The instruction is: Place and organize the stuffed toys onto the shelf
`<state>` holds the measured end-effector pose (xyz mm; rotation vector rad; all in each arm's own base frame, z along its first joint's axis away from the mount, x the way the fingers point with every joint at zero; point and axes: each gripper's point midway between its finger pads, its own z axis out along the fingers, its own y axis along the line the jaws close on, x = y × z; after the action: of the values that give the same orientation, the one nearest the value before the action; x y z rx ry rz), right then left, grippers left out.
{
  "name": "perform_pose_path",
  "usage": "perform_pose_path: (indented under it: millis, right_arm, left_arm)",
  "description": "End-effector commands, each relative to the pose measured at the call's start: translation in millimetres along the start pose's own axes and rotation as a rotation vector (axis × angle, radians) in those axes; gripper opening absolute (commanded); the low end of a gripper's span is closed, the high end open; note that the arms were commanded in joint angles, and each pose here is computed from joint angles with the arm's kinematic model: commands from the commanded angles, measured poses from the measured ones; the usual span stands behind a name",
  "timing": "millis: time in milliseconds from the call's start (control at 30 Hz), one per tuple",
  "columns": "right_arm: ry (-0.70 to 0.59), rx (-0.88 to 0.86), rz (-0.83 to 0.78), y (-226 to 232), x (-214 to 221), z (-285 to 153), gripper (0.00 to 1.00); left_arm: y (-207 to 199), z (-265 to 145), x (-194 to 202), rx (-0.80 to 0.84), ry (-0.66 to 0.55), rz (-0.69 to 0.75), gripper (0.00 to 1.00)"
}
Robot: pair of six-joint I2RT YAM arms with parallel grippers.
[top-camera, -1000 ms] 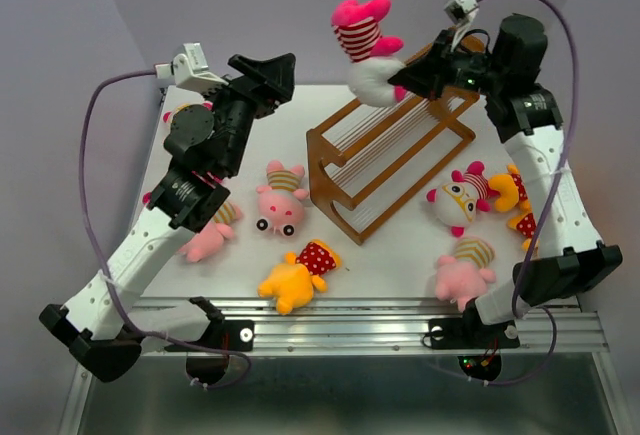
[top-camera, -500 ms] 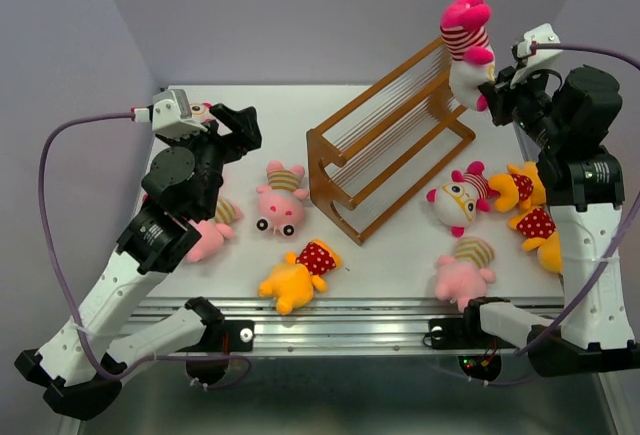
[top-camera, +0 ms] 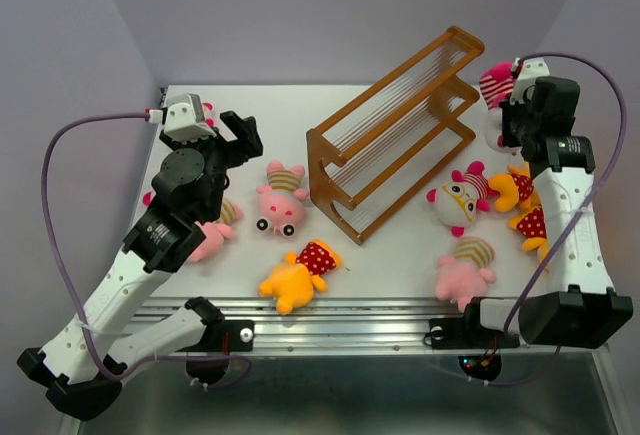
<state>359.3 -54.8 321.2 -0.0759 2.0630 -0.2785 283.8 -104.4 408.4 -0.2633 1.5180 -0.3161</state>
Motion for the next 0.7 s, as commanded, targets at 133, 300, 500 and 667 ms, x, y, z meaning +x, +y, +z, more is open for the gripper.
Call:
perform_pose_path:
  millis: [133, 300, 500, 667]
  right_arm:
    - [0.159, -0.067, -0.168, -24.8, 59.3, 38.4, 0.01]
    - [0.210, -0.163, -0.365, -16.8, 88.0, 62.5, 0.01]
    - [0.204, -0.200, -0.517, -19.2, 92.7, 98.5, 0.00]
    - [0.174, -0.213, -0.702, -27.6, 82.4, 121.9, 0.01]
  left_arm:
    - [10.3, -4.2, -2.3, -0.018, -0.040, -0.005, 0.94]
    - [9.0, -4.8, 5.4, -0.005, -0.026, -0.021, 0.94]
    - [7.3, -3.2, 4.6, -0.005, -0.022, -0.022, 0.94]
    - [7.8, -3.4, 7.4, -0.010, -0.013, -0.036, 0.94]
